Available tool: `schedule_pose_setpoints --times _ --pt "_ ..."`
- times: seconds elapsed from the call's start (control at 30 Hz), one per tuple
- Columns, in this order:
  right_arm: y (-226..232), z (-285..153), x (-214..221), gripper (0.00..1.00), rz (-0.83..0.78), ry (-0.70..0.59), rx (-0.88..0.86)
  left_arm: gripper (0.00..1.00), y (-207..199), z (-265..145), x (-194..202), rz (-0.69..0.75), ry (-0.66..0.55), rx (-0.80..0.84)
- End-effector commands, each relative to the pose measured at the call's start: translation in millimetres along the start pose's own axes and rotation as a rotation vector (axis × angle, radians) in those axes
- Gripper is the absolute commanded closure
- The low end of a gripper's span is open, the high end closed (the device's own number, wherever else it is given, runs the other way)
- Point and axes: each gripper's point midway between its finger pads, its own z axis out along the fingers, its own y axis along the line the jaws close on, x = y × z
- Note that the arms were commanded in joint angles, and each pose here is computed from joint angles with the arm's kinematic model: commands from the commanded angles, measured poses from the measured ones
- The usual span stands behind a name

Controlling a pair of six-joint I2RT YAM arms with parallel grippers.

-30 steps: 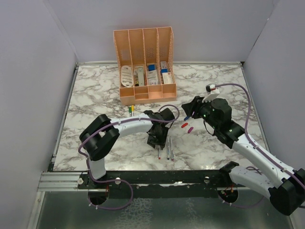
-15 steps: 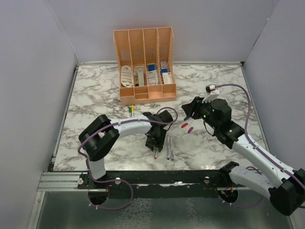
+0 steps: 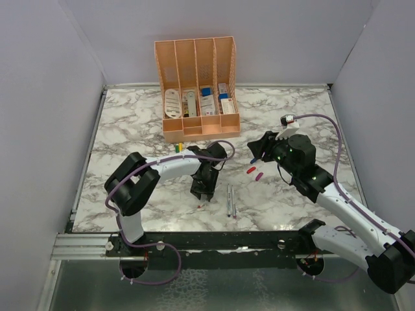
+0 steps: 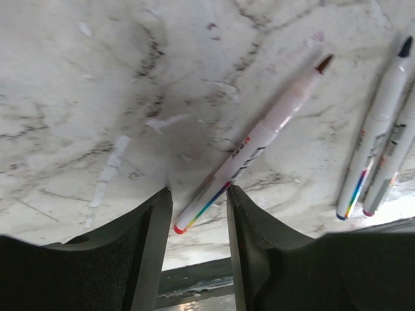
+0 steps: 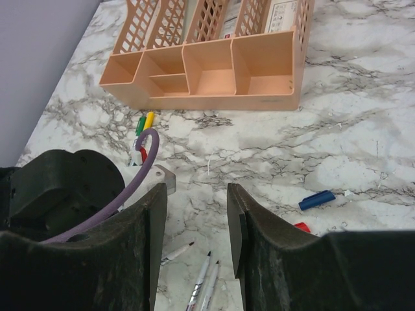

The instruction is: Insert the pens into the pen caps

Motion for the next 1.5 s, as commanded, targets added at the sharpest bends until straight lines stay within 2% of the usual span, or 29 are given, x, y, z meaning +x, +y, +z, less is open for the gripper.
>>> schedule_pose_setpoints --times 0.0,0.23,0.5,0.93,1.1,1.23,1.27,1.47 --pt "1.0 -2.5 -3.7 0.59 0.007 -0.016 -0.003 0.57 67.6 25.2 -2.2 0.055 0.021 -0.252" --pt "0.0 -3.9 -3.6 0.59 0.006 -0.017 0.002 0.57 80.5 21.9 -16.6 0.063 0.01 -0.261" --pt "2.7 -2.9 -5.9 0.59 0.008 -0.021 -0.008 0.57 65.7 20.5 -29.7 0.125 -0.001 -0.195" --pt "8.4 -2.7 -8.1 0.59 0.022 -0.03 -0.036 0.57 40.1 22.2 -65.9 0.231 -0.083 -0.111" --pt "6.8 -3.0 -10.1 0.59 0.022 -0.037 -0.025 0.59 38.0 24.8 -61.4 0.253 -0.074 -0.093" --pt "4.4 -4.5 -11.1 0.59 0.024 -0.043 -0.012 0.64 36.2 27.0 -46.1 0.278 -0.058 -0.067" --pt "3.2 -4.6 -10.8 0.59 0.026 -0.043 -0.006 0.69 38.3 31.1 -28.5 0.282 -0.022 -0.059" --pt "2.8 -3.9 -9.4 0.59 0.029 -0.038 -0.004 0.84 37.4 40.3 -6.8 0.275 0.005 -0.035"
